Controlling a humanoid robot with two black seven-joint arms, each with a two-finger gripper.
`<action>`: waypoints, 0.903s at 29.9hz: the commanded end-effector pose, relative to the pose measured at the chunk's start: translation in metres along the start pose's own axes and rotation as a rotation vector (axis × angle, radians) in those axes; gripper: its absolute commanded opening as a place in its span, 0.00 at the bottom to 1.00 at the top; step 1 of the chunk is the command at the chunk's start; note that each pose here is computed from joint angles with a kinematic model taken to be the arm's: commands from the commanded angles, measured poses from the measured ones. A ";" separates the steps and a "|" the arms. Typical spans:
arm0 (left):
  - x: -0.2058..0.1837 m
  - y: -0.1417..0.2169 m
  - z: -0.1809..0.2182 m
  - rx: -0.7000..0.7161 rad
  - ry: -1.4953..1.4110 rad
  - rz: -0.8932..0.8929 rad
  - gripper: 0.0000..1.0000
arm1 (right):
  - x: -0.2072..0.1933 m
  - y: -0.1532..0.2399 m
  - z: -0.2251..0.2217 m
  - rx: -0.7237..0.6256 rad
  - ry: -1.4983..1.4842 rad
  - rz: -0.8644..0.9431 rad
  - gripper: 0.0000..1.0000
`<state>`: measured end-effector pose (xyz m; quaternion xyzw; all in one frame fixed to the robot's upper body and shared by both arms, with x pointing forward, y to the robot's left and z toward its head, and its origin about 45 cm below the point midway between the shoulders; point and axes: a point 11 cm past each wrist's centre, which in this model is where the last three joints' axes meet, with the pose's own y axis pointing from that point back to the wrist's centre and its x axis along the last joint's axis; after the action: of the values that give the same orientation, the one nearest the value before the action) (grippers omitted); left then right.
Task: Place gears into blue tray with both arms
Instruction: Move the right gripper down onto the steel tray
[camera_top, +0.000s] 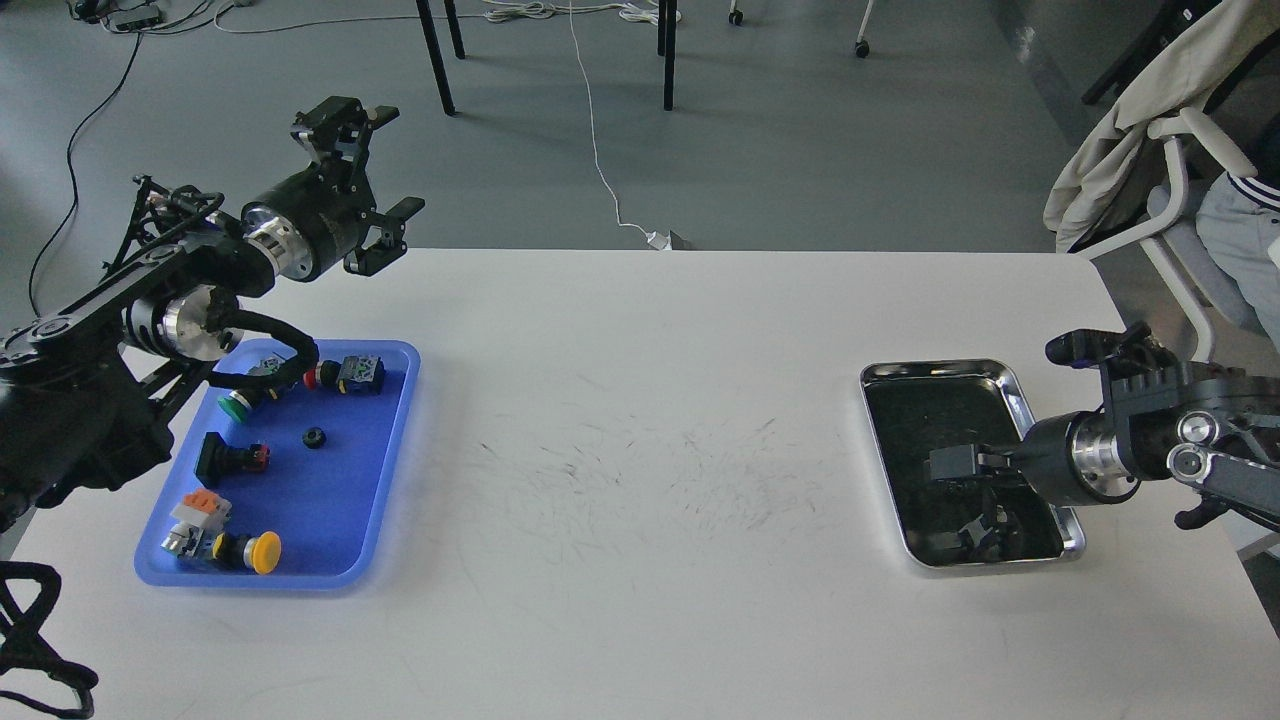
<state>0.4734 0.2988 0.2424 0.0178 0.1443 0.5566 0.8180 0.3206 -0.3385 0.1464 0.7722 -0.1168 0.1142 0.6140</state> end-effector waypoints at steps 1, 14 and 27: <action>0.000 0.000 0.000 -0.001 0.001 0.000 0.98 | -0.004 -0.006 0.000 -0.010 0.011 -0.021 0.95; 0.001 0.001 -0.003 0.003 0.002 0.003 0.98 | -0.003 -0.012 -0.004 -0.038 0.075 -0.052 0.48; 0.001 0.001 -0.002 0.002 0.002 0.003 0.98 | 0.005 -0.014 -0.006 -0.057 0.100 -0.057 0.01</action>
<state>0.4724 0.2994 0.2404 0.0184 0.1457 0.5576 0.8170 0.3276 -0.3304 0.1362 0.7517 -0.0669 0.1312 0.6428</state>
